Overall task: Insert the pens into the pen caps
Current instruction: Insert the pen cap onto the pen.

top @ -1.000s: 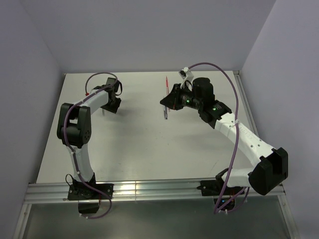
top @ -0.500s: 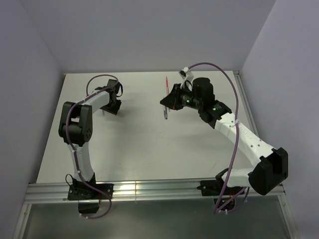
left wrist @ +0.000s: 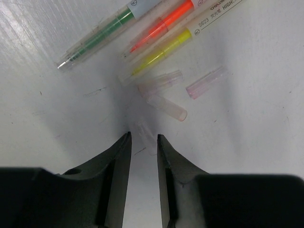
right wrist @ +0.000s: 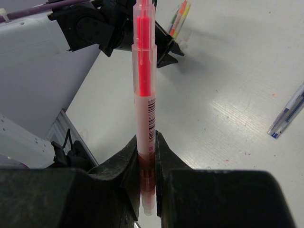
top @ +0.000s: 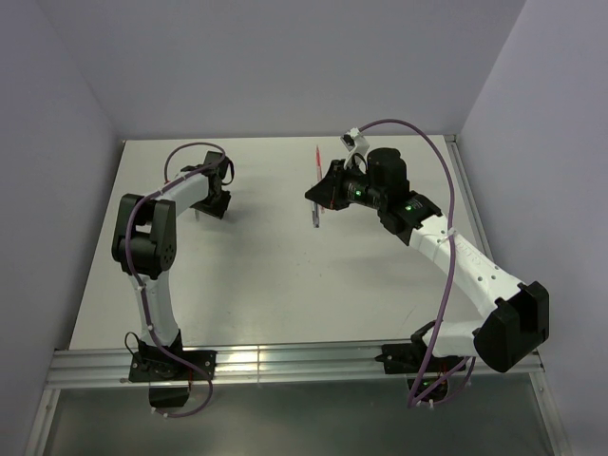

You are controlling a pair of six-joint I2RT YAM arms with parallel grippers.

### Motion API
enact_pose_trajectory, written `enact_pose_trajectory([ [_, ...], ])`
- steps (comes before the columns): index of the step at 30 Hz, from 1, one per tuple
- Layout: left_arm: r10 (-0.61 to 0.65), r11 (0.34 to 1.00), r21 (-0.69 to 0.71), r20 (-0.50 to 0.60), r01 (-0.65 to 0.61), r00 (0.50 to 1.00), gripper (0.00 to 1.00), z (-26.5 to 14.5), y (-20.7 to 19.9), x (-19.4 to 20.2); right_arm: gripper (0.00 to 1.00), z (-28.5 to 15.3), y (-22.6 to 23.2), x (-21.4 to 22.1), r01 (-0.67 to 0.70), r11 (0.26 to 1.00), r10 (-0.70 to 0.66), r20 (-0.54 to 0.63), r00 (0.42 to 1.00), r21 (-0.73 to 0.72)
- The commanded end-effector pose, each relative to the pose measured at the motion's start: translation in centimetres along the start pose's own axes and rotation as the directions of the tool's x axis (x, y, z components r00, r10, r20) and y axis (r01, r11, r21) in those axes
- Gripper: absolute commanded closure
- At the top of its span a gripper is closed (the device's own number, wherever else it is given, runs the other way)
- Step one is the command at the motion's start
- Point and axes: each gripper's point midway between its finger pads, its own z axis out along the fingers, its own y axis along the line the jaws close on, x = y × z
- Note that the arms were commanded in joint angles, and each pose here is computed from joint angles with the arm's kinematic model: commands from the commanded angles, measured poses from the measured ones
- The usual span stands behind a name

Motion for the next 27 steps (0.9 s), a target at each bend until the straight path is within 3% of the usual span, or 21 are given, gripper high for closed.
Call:
enact_pose_trajectory([
  [1, 0.013, 0.998, -0.065, -0.010, -0.013, 1.000, 0.67, 1.5, 1.4, 0.6, 1.00, -0.6, 1.6, -2.5, 0.050, 0.998, -0.048, 0.060, 0.997, -0.033],
  [13, 0.105, 0.984, -0.144, -0.007, -0.105, 0.994, 0.69, 2.3, 4.0, 1.9, 1.00, -0.9, 2.1, -2.6, 0.057, 0.997, -0.054, 0.061, 0.997, -0.049],
  [27, 0.220, 0.965, -0.145, 0.006, -0.217, 0.975, 0.82, 1.2, 5.8, 3.4, 1.00, -1.0, 2.4, -2.7, 0.058, 0.996, -0.055, 0.057, 0.997, -0.061],
])
